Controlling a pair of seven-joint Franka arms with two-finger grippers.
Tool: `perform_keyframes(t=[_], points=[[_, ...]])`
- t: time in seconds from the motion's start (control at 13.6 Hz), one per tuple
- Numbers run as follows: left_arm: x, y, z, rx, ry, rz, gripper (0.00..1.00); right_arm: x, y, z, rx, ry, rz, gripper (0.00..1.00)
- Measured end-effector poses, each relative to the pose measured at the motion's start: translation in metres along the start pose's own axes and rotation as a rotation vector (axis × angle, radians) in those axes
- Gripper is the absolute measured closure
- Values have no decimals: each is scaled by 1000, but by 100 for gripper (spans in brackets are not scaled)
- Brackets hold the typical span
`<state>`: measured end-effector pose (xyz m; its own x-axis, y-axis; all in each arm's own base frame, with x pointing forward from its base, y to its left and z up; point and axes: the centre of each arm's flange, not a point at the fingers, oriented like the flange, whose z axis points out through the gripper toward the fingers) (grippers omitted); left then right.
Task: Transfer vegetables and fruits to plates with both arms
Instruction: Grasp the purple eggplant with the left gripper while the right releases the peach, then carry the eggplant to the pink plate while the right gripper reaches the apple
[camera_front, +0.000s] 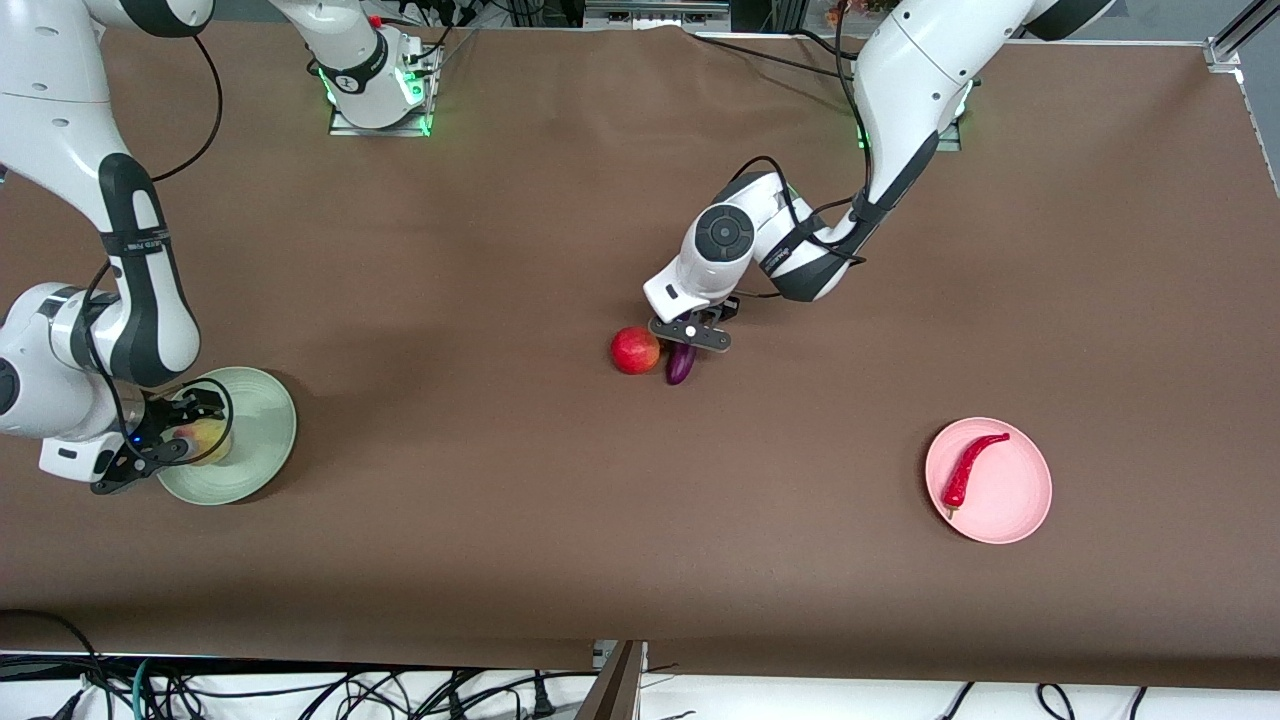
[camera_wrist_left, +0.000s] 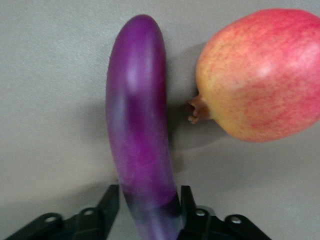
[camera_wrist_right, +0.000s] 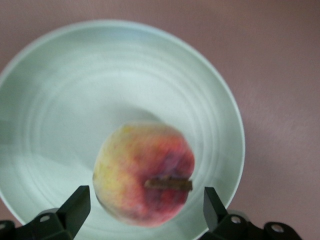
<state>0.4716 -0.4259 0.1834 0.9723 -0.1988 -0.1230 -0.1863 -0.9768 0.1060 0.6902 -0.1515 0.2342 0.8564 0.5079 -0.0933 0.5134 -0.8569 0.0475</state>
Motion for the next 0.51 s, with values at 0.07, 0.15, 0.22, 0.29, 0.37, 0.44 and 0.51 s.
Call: perform_keyframes(t=[0.07, 0.15, 0.22, 0.29, 0.37, 0.44, 0.51], points=[[2, -3, -1, -1, 3, -6, 60, 6, -4, -11, 11, 16, 2, 0], [5, -8, -3, 2, 4, -14, 61, 14, -12, -25, 25, 27, -8, 0], [10, -16, -5, 12, 0, -27, 61, 24, -23, -41, 43, 37, -24, 0], [16, -27, -10, 26, -7, -43, 61, 35, -36, -53, 65, 52, -35, 0], [23, -42, -20, 47, -10, -60, 61, 46, -52, -62, 89, 71, -33, 0], [31, -60, -35, 70, -10, -81, 61, 57, -68, -66, 112, 80, -12, 0], [38, -77, -53, 93, -6, -101, 61, 67, -85, -68, 140, 78, 21, 0]])
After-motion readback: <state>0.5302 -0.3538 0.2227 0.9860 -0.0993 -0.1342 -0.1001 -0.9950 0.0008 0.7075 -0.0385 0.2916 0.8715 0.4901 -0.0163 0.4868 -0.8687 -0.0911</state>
